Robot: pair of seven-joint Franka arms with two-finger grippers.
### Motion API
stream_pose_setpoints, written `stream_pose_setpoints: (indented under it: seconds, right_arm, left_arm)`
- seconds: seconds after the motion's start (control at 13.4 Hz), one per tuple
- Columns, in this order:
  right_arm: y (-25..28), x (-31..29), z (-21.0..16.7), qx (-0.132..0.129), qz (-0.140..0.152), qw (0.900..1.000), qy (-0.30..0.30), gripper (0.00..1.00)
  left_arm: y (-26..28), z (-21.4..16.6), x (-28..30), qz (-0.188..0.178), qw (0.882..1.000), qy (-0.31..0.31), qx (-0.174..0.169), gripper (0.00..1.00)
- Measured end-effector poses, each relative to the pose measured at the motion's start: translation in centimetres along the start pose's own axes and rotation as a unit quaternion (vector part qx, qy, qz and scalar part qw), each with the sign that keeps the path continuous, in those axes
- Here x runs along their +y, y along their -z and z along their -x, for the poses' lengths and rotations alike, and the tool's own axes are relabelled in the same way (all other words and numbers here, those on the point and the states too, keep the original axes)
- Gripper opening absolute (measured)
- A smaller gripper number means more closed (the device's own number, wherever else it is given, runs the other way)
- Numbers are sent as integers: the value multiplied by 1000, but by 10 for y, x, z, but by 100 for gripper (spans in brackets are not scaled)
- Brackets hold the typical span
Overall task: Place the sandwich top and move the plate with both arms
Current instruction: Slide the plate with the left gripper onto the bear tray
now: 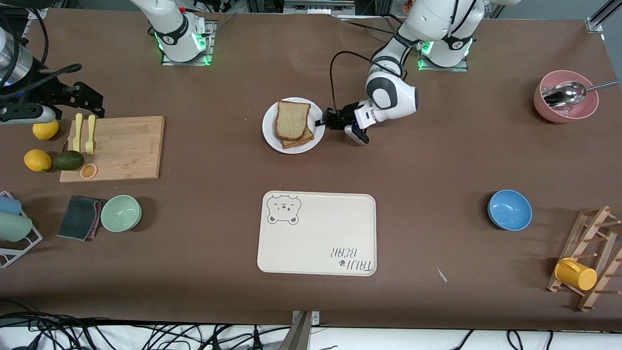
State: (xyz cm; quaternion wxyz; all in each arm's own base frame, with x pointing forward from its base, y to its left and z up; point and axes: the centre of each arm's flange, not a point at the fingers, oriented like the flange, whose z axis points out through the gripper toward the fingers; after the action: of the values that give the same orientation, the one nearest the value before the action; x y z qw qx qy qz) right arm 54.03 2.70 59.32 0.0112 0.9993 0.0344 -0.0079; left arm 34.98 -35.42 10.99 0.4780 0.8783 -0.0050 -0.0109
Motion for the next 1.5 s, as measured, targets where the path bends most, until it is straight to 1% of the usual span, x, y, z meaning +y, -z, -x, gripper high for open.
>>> stream_pose_setpoints:
  seconds: [0.52, 0.82, 0.97, 1.12, 1.35, 1.5]
  right_arm:
    - [0, 0, 0, 0, 0, 1000, 0, 100]
    - [0, 0, 0, 0, 0, 1000, 0, 100]
    - [0, 1, 0, 0, 0, 1000, -1, 100]
    - [0, 1, 0, 0, 0, 1000, -1, 100]
    - [-1, 3, -1, -1, 0, 1000, -3, 100]
    - [-3, 6, -1, -2, 0, 1000, -6, 100]
  left_arm:
    - [7, -6, -4, 2, 1000, 17, 8, 5]
    - [22, -24, -8, 5, 999, 25, 30, 5]
    - [31, -34, -11, 6, 998, 45, 42, 5]
    - [40, -50, -11, 11, 996, 65, 59, 5]
    - [56, -88, 1, 32, 991, 90, 93, 5]
    - [66, -113, 12, 45, 988, 93, 115, 5]
